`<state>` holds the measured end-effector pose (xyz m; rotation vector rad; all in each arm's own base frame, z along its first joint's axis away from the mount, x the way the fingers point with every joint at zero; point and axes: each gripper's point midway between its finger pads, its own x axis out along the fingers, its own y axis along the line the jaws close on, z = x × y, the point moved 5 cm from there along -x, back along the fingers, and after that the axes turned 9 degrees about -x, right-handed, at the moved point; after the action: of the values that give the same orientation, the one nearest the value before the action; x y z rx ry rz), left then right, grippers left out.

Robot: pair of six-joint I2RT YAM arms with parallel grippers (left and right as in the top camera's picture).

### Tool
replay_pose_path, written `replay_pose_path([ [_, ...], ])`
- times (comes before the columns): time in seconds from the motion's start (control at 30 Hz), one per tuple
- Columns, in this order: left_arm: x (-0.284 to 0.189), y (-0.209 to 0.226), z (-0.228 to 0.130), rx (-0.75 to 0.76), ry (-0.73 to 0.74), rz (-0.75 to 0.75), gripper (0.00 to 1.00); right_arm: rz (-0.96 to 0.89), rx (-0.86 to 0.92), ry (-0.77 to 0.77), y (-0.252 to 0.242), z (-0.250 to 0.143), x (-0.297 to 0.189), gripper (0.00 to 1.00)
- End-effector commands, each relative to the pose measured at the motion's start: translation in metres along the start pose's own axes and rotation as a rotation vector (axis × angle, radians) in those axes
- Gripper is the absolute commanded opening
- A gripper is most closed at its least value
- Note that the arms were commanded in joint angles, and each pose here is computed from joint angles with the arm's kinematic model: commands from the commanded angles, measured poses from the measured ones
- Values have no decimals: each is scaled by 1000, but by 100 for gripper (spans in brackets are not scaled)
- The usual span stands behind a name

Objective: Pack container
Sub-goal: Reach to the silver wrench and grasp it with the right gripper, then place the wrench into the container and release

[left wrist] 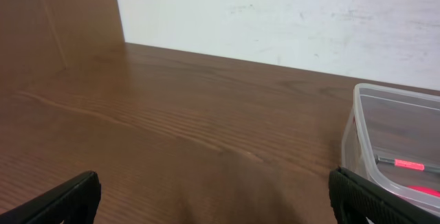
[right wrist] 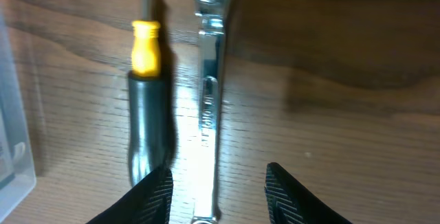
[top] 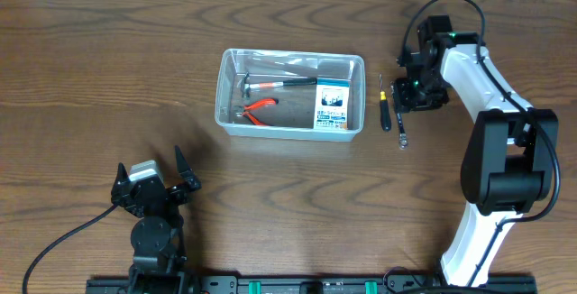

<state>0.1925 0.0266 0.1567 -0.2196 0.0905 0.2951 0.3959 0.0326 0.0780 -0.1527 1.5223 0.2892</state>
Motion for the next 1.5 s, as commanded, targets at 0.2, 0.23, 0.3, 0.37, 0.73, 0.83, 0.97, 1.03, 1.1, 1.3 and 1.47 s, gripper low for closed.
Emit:
replay_pose_path([
  [0.2,1,5,-14,20,39,27,98,-33,22,4,2,-1,16,41],
  [0.23,1,5,-14,20,39,27,98,-32,24,8,2,-3,18,41],
  [0.3,1,5,-14,20,40,27,98,-31,28,15,2,-6,23,39],
  [0.37,1,5,-14,20,40,27,98,-29,30,25,3,-11,28,36],
  [0.73,1,5,-14,20,39,27,98,-24,45,71,5,-29,47,6],
  [0.83,1,5,-14,20,39,27,98,-25,50,71,4,-29,46,1],
  [0.97,1,5,-14,20,39,27,98,-47,55,75,3,-29,36,1],
  [1.03,1,5,-14,20,40,27,98,-65,53,45,1,-23,22,1],
  [1.1,1,5,-14,20,39,27,98,-75,49,-17,1,-12,-3,1],
  [1.3,1,5,-14,20,40,27,98,-35,-45,-288,43,16,-113,1],
  [1.47,1,5,-14,20,39,27,98,-5,-404,-509,122,21,-173,1],
])
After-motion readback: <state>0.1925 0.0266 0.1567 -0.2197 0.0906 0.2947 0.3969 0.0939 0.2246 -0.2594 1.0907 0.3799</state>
